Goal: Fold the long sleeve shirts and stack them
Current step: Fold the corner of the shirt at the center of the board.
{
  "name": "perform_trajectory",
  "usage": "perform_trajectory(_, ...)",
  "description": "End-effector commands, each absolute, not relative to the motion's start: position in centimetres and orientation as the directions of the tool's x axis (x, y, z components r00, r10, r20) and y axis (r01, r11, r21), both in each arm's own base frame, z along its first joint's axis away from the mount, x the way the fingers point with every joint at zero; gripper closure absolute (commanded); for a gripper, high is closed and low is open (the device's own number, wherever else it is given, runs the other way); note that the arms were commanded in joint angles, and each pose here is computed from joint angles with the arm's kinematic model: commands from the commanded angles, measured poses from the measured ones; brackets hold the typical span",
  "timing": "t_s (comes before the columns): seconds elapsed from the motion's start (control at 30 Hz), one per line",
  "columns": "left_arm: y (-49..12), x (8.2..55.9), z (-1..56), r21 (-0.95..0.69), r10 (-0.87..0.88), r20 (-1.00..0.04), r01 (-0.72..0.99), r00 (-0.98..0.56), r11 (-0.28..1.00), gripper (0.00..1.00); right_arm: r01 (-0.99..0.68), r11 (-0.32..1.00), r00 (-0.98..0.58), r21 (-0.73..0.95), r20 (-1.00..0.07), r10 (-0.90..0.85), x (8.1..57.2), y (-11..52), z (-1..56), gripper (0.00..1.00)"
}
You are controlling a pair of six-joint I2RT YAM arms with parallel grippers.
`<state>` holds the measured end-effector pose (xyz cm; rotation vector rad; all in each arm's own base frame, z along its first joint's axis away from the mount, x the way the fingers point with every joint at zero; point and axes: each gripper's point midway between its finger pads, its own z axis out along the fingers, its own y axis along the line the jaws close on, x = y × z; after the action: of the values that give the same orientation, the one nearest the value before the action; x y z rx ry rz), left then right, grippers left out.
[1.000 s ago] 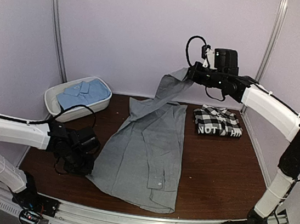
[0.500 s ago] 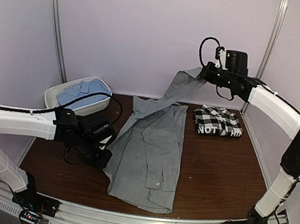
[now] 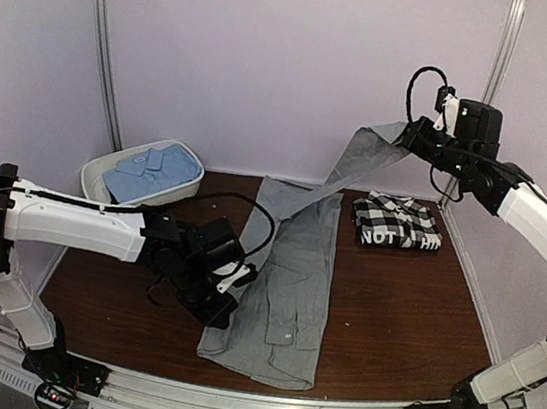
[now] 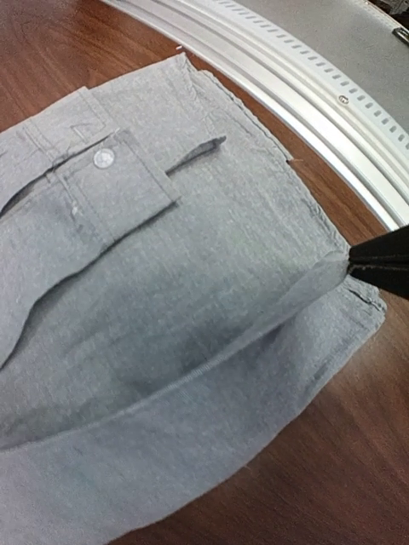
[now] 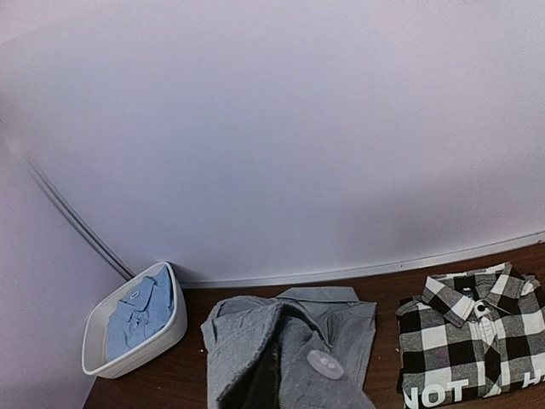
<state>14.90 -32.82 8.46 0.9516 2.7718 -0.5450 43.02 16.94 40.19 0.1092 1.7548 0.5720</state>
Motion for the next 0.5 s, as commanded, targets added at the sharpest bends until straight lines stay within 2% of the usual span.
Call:
perform_trajectory(0.0,-35.8,13.9,9.6,-0.367,0.633,-0.309,0.703,-0.709,0.609,1.00,-0.200,0.882,-0.243,0.426,-0.894,0.376,42.8,16.1,40.5,1.00)
perform_trajectory(0.47,-35.8,12.0,8.4,-0.425,0.695,-0.256,0.724,-0.672,0.543,1.00,-0.190,0.886,-0.278,0.422,-0.889,0.364,42.8,16.2,39.1,1.00)
